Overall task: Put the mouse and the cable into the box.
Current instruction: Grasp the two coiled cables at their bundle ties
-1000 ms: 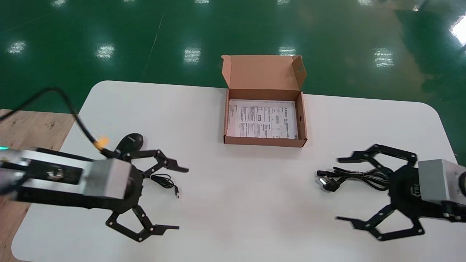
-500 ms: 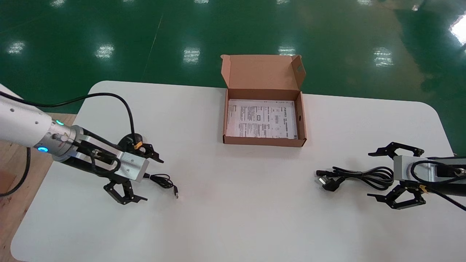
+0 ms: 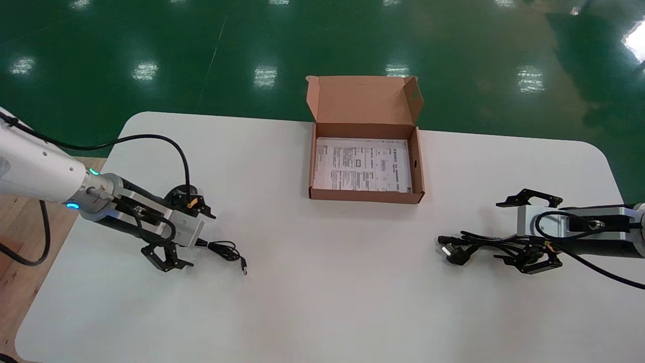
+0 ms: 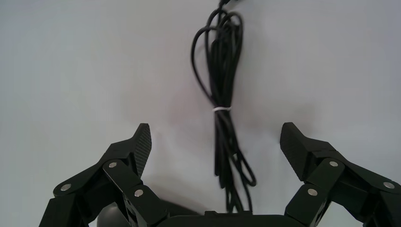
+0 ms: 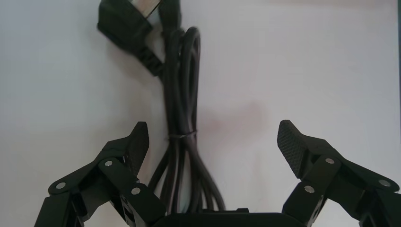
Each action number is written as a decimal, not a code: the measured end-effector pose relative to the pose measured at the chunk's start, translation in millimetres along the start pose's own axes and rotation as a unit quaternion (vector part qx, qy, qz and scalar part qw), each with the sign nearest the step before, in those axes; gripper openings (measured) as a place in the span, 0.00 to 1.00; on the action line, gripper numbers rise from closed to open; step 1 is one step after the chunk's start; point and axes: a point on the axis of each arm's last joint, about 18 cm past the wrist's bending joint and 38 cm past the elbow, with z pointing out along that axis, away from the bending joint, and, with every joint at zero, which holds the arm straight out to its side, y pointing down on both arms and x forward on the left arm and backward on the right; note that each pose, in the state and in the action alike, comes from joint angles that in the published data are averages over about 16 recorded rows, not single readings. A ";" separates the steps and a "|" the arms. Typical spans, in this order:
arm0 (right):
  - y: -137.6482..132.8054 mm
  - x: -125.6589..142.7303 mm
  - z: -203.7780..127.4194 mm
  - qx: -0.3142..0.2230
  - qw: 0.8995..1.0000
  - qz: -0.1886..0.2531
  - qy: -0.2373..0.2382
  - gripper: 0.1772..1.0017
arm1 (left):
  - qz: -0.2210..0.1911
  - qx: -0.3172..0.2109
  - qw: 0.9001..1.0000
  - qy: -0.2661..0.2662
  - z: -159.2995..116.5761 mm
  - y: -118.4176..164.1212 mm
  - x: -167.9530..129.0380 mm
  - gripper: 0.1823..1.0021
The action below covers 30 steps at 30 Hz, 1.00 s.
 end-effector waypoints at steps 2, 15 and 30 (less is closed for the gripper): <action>0.0 0.5 1.7 -0.002 1.000 0.001 0.000 1.00 | 0.000 -0.003 1.000 -0.002 0.5 1.3 -0.5 1.00; -0.3 1.2 2.9 -0.002 1.000 0.001 0.001 0.93 | -0.001 -0.004 1.000 -0.004 0.8 2.0 -1.2 0.95; -0.8 0.9 2.0 0.000 1.000 0.000 0.002 0.65 | 0.001 -0.001 1.000 -0.003 1.0 0.8 -0.4 0.66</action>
